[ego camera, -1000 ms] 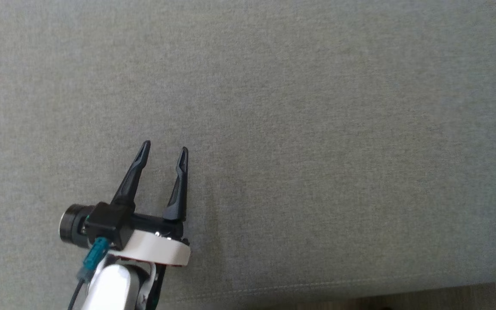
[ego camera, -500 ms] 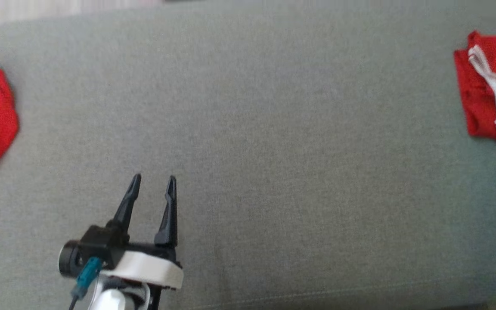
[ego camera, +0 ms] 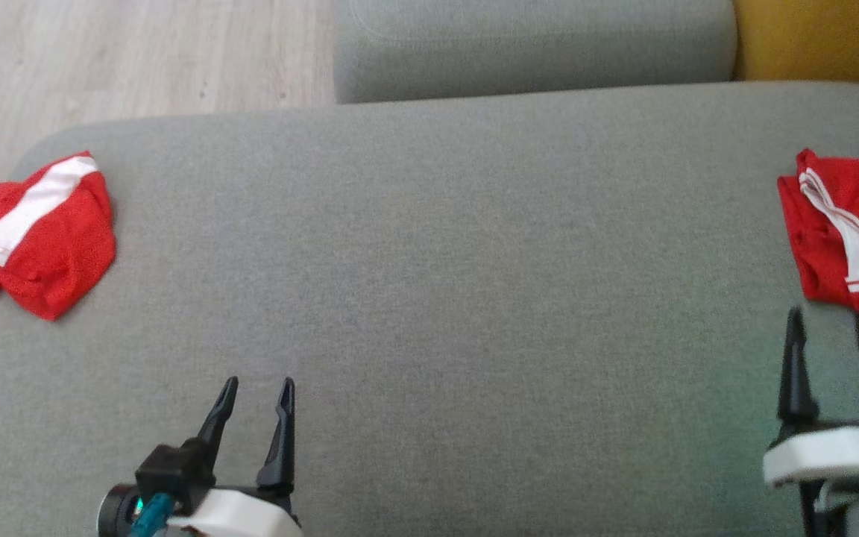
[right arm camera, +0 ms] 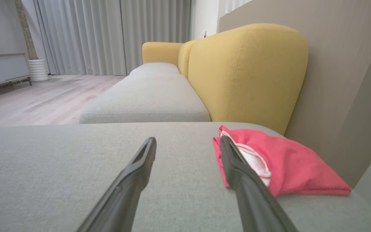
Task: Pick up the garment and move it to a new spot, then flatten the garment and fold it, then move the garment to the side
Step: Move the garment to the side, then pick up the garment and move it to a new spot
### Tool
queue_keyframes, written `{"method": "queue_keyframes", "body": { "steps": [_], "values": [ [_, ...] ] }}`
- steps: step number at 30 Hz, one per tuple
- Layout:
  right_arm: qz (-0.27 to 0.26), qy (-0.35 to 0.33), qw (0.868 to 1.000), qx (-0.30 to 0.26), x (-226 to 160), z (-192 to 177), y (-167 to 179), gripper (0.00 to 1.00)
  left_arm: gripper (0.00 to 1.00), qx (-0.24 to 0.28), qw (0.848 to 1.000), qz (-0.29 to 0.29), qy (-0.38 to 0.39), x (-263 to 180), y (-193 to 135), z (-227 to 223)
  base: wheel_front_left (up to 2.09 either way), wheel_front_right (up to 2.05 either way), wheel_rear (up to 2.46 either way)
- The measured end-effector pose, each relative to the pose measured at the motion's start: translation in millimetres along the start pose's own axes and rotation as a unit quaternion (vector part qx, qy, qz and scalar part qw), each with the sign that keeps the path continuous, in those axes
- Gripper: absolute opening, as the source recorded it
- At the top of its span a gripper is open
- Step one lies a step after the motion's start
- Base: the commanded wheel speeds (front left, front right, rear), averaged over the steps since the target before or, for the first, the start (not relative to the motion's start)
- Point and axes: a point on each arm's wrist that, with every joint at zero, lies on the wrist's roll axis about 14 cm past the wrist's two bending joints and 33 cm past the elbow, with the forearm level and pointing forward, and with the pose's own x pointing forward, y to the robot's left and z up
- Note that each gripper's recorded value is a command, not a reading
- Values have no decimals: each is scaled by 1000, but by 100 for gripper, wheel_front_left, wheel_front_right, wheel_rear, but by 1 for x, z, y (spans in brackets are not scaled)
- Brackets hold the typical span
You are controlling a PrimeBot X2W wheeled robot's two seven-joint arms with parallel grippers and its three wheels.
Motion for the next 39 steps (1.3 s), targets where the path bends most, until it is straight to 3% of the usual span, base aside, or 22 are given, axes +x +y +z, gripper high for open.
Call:
{"method": "queue_keyframes", "body": {
  "steps": [9, 32, 39],
  "values": [
    [67, 52, 996, 13, -37, -33, 46, 100, 100, 0, 1000, 20, 2, -17, 12, -3, 0, 0, 0],
    [73, 67, 995, 32, -46, -42, 51, 100, 100, -1, 1000, 27, -2, -21, 15, -1, 0, 0, 0],
    [106, 66, 992, 33, -36, -40, 72, 100, 100, -4, 998, 57, -7, -32, 30, 1, 0, 0, 0]
  ]
}}
